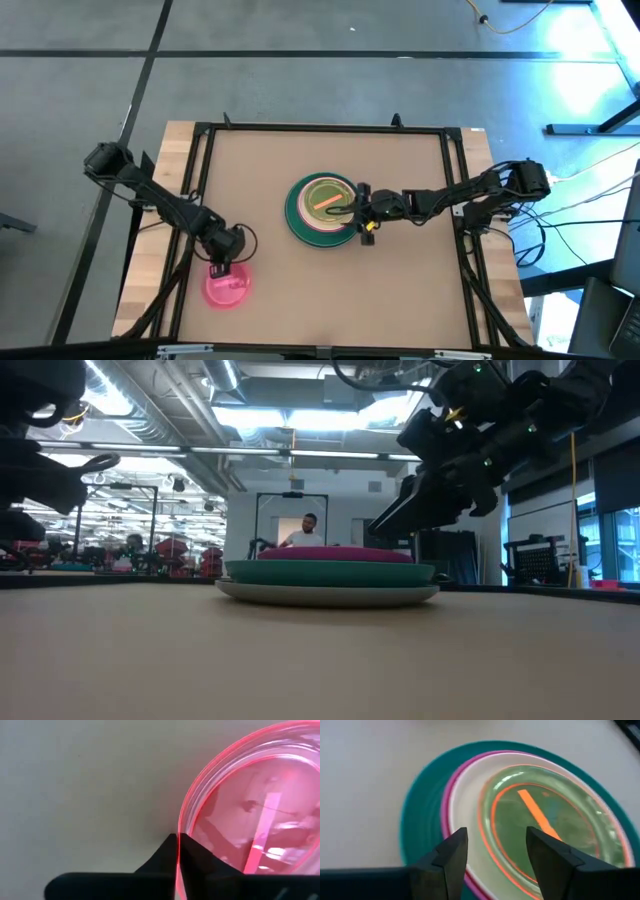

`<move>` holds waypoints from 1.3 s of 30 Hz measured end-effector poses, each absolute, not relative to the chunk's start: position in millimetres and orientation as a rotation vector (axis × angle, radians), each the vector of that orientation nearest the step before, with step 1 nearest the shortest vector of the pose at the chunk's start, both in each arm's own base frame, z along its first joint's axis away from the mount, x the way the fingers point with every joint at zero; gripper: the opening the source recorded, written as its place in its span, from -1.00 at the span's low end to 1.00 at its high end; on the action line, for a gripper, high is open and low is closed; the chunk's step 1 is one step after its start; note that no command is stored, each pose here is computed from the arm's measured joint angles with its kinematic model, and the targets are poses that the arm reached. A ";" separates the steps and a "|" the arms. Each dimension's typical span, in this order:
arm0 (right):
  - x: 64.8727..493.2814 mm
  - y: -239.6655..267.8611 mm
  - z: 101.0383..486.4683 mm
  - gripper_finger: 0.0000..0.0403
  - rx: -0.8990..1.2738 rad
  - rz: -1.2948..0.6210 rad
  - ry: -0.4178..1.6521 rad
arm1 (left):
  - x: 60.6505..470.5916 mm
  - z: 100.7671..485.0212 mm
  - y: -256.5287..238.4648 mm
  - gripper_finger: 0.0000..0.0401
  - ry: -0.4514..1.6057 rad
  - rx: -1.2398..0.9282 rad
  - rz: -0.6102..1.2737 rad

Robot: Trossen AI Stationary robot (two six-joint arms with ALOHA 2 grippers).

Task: Stack plastic plates
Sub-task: Stack the pink plate on the orange plate

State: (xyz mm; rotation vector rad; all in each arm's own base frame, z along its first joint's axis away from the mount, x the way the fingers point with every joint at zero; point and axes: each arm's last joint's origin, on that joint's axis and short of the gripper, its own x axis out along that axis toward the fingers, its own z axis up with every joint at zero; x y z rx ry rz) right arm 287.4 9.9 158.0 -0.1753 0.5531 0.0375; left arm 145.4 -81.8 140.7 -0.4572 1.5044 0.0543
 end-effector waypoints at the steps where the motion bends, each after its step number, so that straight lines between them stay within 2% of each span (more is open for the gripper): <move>1: 287.3 9.5 158.0 -0.04 -0.184 0.022 0.555 | 145.6 140.7 -81.1 -0.97 1.507 -0.464 0.055; 4: 286.3 9.1 160.0 -0.04 -0.190 0.007 0.555 | 147.4 144.8 -79.3 -0.97 1.488 -0.479 0.057; 8: 281.6 8.9 171.3 -0.04 -0.189 0.005 0.532 | 157.6 165.7 -77.3 -0.99 1.360 -0.476 0.056; 15: 259.0 8.0 193.1 -0.04 -0.140 -0.006 0.585 | 183.6 221.5 -72.1 -0.99 1.012 -0.376 0.119; 22: 237.9 6.6 201.1 -0.04 -0.084 -0.046 0.680 | 214.0 259.8 -54.3 -0.97 0.581 -0.167 0.356; 25: 233.4 5.5 199.4 -0.04 -0.084 -0.078 0.686 | 225.7 264.6 -42.5 -0.97 0.428 -0.127 0.433; 30: 229.8 4.0 193.1 -0.04 -0.103 -0.125 0.709 | 243.2 258.6 -15.3 -0.98 0.341 -0.152 0.539; 33: 229.6 3.6 192.7 -0.04 -0.107 -0.137 0.711 | 254.3 248.3 0.2 -0.97 0.355 -0.175 0.579; 39: 229.5 3.6 192.6 -0.04 -0.106 -0.137 0.713 | 276.7 222.5 18.8 -0.94 0.413 -0.238 0.536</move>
